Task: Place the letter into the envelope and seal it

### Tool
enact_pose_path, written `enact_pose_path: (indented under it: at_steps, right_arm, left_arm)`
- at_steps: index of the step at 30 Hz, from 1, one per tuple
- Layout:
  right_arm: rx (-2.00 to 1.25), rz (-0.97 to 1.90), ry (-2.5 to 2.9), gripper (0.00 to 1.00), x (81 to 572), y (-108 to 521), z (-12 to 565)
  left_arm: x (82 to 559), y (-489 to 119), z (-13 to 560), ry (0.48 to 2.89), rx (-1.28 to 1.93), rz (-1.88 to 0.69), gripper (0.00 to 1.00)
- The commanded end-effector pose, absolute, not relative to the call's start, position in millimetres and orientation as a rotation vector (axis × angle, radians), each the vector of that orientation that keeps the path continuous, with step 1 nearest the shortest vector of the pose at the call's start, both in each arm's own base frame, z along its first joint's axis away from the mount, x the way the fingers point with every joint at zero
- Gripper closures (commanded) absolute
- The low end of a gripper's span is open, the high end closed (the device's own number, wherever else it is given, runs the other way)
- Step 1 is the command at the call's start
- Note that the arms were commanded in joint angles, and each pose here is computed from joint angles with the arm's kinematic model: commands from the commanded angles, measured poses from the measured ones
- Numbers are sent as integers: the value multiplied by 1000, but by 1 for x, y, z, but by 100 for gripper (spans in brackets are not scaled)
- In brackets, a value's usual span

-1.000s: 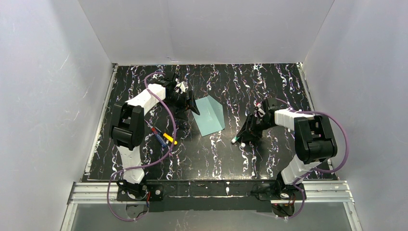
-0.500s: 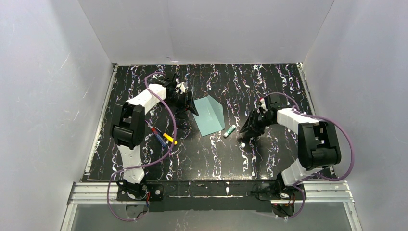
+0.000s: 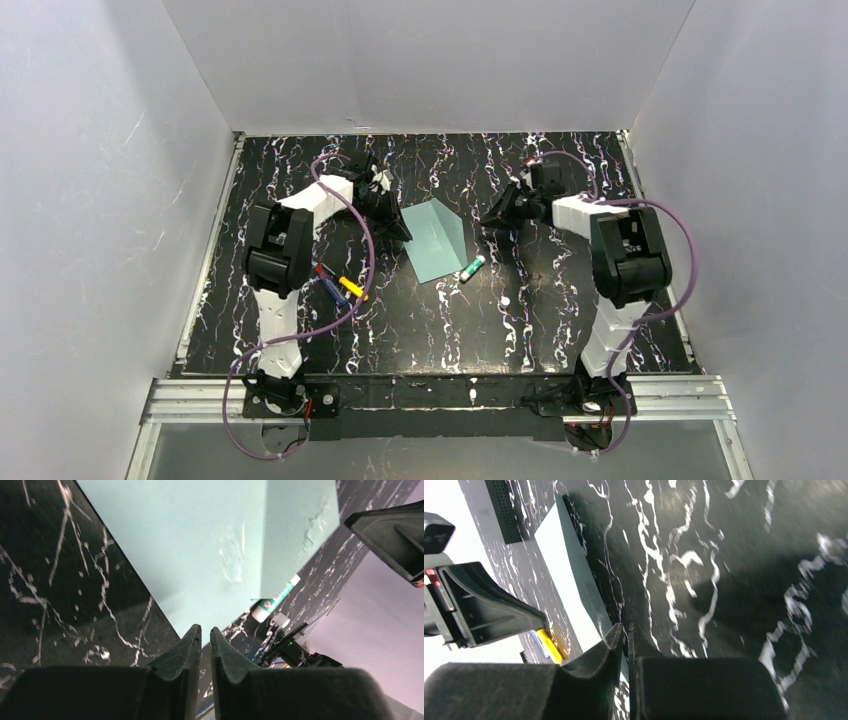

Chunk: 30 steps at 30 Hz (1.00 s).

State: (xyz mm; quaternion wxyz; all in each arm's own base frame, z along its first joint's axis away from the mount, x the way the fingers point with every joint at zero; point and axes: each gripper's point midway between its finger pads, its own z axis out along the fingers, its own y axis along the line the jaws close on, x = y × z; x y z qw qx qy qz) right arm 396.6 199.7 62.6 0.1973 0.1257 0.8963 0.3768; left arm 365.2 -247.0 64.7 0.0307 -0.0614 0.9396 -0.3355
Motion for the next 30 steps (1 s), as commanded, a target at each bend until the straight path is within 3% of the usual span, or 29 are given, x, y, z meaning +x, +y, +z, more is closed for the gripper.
enact_pose_path:
  at_steps: [1, 8, 14, 30]
  right_arm:
    - [299, 1132, 2456, 84, 427, 237, 72]
    - [232, 1259, 2487, 83, 423, 278, 64]
    - [89, 1336, 2489, 83, 409, 306, 74]
    - [-91, 1067, 2655, 83, 394, 329, 32]
  left_arm:
    - [376, -252, 58, 2894, -156, -991, 91]
    - [371, -240, 29, 3009, -193, -783, 100]
    - [369, -239, 19, 3042, -221, -741, 100]
    - [368, -240, 17, 3066, -206, -748, 100]
